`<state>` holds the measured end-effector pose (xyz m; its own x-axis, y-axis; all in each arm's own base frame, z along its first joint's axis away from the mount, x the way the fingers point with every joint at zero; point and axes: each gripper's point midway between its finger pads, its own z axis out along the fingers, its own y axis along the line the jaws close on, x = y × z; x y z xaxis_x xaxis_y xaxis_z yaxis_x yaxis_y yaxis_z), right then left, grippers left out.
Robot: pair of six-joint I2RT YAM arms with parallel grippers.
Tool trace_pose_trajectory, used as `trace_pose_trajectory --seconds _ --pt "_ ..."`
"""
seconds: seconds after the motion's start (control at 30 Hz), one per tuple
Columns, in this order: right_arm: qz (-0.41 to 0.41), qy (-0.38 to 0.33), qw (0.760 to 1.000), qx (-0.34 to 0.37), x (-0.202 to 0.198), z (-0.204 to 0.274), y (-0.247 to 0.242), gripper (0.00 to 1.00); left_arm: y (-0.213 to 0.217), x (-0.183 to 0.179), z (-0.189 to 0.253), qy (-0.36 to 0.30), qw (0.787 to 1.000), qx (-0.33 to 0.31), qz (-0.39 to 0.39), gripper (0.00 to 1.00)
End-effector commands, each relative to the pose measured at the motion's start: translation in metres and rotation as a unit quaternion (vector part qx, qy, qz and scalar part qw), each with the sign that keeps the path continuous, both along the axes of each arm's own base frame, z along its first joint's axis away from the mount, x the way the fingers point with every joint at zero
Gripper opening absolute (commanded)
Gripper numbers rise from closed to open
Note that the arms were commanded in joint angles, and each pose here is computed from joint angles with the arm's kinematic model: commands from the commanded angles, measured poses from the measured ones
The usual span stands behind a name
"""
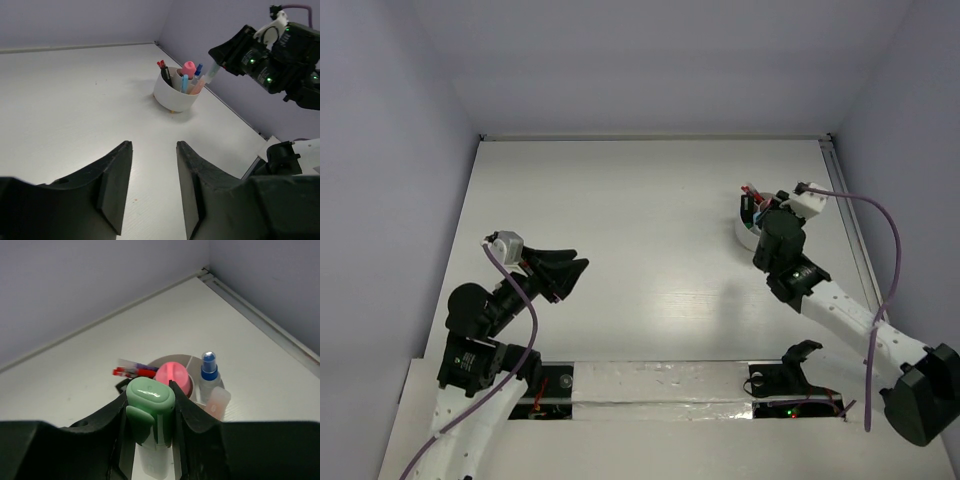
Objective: Sort the stationery into containers
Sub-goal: Place the pen in the storage box.
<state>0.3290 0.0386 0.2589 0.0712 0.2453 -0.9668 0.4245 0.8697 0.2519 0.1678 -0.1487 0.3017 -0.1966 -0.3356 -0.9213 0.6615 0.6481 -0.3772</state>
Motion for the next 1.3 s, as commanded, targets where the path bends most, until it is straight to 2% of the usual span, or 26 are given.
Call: trace_pose_trajectory --seconds 0.0,0.2,0.67,1.27 --pt "-0.045 -0.013 0.999 -0.018 0.007 0.003 -0.021 0.05 -0.002 -0.007 0.021 -0.046 0.999 -0.009 -0.014 0.34" --pt "-0.077 -0.017 0.997 -0.025 0.013 -0.011 -0.042 0.05 -0.004 -0.010 0.022 -0.052 0.998 -0.009 -0.022 0.32" --pt "-0.100 -0.002 0.994 -0.038 0.026 -0.039 -0.048 0.07 -0.005 -0.015 0.024 -0.060 0.998 -0.009 -0.031 0.28" --pt "-0.119 0.023 0.992 -0.042 0.043 -0.069 -0.055 0.10 -0.005 -0.015 0.024 -0.062 0.998 -0.010 -0.031 0.29"
